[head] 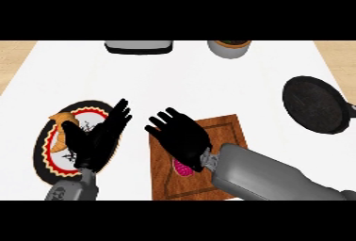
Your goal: Pick the cupcake from the cutting board and place it in the pan
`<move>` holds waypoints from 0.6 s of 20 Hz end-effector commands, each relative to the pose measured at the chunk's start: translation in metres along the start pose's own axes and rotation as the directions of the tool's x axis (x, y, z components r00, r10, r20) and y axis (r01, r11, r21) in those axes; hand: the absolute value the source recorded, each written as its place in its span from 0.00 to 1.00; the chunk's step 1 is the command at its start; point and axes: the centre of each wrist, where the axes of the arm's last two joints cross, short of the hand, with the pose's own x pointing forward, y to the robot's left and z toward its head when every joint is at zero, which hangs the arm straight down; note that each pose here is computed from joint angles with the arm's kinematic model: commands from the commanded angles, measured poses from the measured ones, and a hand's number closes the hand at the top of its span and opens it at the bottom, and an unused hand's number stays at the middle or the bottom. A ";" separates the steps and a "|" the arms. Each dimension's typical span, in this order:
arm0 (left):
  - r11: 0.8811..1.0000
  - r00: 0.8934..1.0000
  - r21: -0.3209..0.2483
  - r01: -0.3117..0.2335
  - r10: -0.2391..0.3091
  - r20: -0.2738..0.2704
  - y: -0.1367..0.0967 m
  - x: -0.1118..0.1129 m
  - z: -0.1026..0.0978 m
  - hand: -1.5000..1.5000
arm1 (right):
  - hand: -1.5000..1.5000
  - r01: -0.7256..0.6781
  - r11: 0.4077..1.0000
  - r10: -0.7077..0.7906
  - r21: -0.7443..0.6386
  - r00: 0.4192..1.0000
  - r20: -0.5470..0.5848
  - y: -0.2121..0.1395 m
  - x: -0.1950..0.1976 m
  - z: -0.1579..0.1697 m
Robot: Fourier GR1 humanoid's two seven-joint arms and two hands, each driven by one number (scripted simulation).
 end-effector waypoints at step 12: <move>1.000 1.000 -0.018 -0.004 0.004 -0.007 -0.002 0.005 0.009 0.50 | 0.00 -0.303 0.769 0.486 0.563 0.849 -0.208 0.019 0.115 -0.012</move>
